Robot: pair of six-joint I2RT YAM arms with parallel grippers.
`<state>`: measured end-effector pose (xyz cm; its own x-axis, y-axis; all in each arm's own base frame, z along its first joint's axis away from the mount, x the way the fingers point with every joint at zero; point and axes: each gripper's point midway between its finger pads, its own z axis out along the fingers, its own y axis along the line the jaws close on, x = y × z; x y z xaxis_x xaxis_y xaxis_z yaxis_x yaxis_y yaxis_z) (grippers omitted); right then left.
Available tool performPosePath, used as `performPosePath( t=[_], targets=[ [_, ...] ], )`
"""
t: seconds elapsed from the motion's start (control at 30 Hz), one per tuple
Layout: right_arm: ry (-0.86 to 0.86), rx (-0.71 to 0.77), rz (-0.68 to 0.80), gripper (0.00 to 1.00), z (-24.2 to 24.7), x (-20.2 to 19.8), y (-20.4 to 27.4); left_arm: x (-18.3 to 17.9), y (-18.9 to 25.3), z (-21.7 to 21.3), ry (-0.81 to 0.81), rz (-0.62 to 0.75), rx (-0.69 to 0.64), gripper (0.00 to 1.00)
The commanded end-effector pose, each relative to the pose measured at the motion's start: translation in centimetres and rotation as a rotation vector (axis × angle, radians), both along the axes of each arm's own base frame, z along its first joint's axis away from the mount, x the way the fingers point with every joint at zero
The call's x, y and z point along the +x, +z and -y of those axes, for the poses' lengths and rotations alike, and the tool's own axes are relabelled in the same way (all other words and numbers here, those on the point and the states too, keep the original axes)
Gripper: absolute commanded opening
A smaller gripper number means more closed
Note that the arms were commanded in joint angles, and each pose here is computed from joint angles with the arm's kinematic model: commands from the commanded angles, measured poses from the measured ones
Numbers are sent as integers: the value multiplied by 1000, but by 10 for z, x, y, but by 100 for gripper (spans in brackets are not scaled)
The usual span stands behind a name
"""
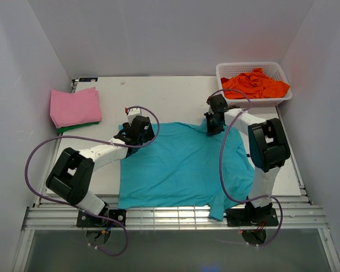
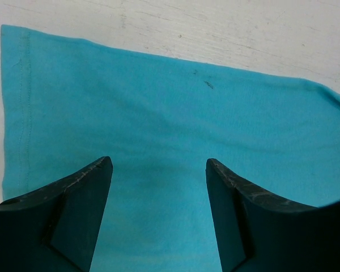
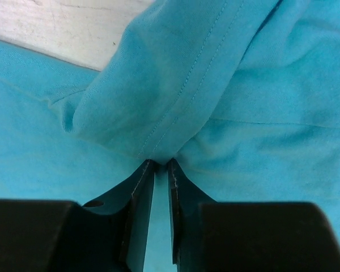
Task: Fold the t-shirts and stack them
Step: Flatten the tshirt out
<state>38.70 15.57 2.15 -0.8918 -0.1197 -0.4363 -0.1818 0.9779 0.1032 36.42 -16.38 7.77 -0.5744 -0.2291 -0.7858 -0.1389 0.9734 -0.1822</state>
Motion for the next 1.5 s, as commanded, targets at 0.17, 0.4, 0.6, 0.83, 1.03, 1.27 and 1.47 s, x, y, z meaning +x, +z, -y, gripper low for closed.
performPosePath(
  t=[0.17, 0.4, 0.6, 0.83, 1.03, 1.27, 1.47],
  targets=[
    [25, 17, 8, 29, -12, 11, 9, -1, -9, -1, 0, -11, 11, 77],
    [30, 13, 28, 31, -15, 14, 21, -2, -15, -3, 5, -21, 27, 77],
    [27, 12, 41, 32, -15, 18, 25, -4, -21, -4, 10, -35, 28, 78],
    [13, -3, 66, 18, -14, 27, 23, -7, -20, -8, 16, -29, 33, 78],
    [10, 1, 121, 8, -19, 47, 33, -11, -24, -12, 22, -37, 43, 77],
    [13, 68, 275, 8, -43, 104, 79, -15, -26, -16, 35, -41, 46, 77],
    [10, 110, 412, 11, -63, 158, 112, -19, -29, -20, 41, -49, 59, 78]
  ],
)
